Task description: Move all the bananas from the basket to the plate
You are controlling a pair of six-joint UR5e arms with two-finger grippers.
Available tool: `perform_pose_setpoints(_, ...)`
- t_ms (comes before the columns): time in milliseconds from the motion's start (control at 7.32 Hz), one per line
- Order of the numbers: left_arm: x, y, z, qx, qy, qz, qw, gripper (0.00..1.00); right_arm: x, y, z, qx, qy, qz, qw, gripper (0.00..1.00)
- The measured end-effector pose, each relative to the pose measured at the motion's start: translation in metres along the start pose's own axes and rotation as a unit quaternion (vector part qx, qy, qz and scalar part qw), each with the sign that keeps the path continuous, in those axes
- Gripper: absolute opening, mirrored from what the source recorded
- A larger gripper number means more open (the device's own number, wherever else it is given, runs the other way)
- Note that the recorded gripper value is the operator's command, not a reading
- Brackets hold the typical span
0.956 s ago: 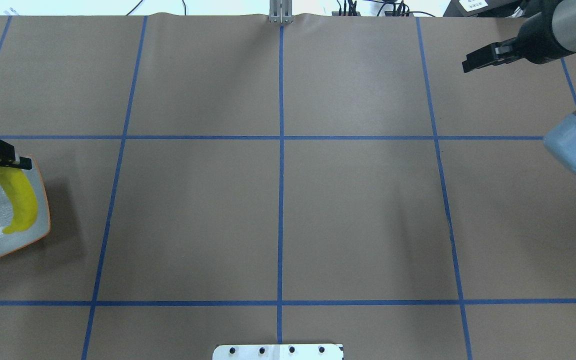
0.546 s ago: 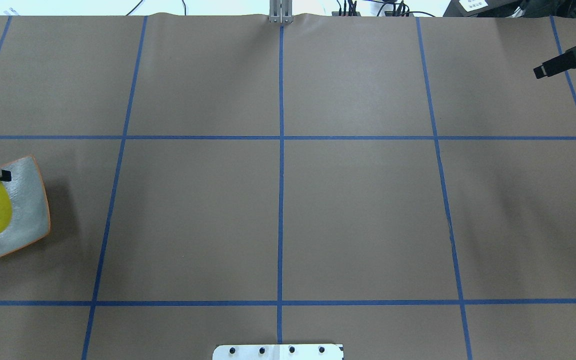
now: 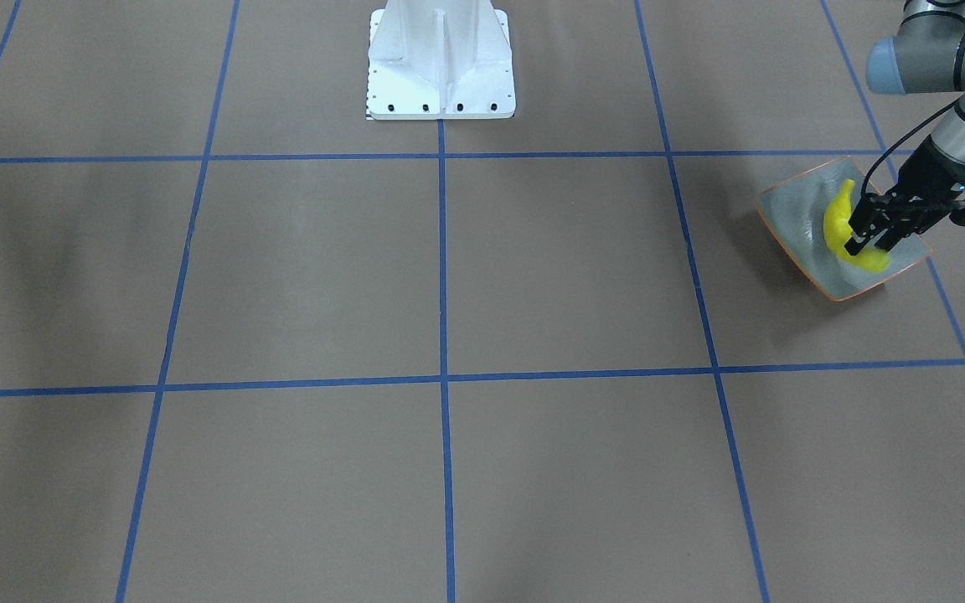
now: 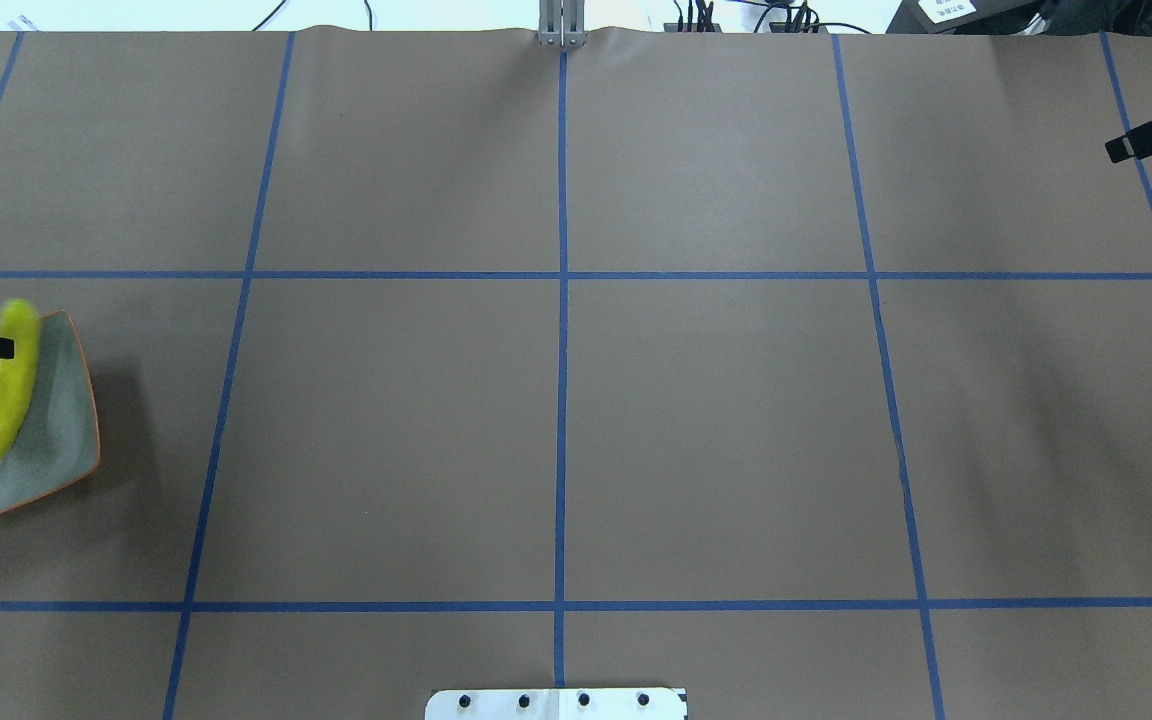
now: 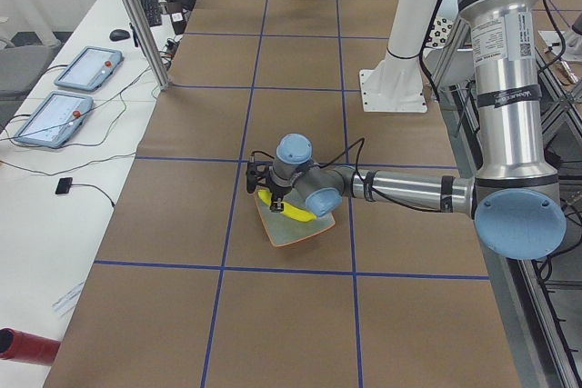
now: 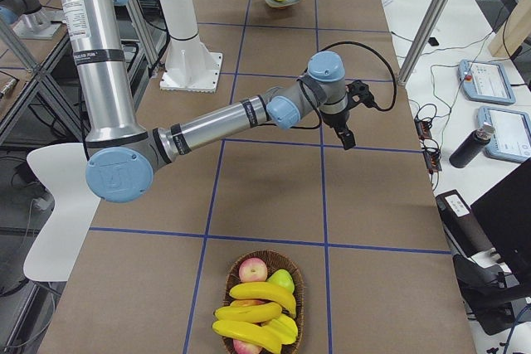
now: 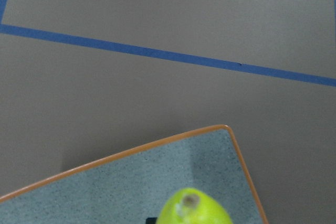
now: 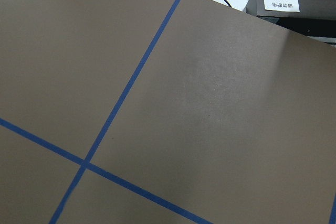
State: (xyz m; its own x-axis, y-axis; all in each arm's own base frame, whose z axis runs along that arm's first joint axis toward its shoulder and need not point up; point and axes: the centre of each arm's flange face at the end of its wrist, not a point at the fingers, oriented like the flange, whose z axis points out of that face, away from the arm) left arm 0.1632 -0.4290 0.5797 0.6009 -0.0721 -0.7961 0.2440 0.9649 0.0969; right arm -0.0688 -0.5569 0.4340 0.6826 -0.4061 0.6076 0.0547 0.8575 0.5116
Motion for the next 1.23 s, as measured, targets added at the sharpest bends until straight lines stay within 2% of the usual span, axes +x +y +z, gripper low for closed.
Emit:
perform_pose_setpoints(410, 0.000, -0.009, 0.003, 0.024, -0.014, 0.017, 0.9995, 1.00, 0.005, 0.005, -0.001, -0.002, -0.001, 0.003, 1.0000, 1.00)
perform_pose_setpoints(683, 0.018, -0.013, -0.009, 0.024, 0.009, 0.030, 0.9992, 1.00, 0.031, 0.026, -0.011, -0.006, -0.004, -0.006, 1.0000, 1.00)
perform_pose_setpoints(956, 0.034, -0.019, -0.018, 0.021, 0.032, 0.038, 0.9985, 1.00, 0.093, 0.073, -0.016, -0.023, 0.000, -0.030, 0.9993, 1.00)
perform_pose_setpoints(1229, 0.042, -0.022, -0.021, 0.023, 0.041, 0.043, 0.9979, 1.00, 0.182, 0.133, -0.008, -0.052, 0.015, -0.032, 0.9980, 1.00)
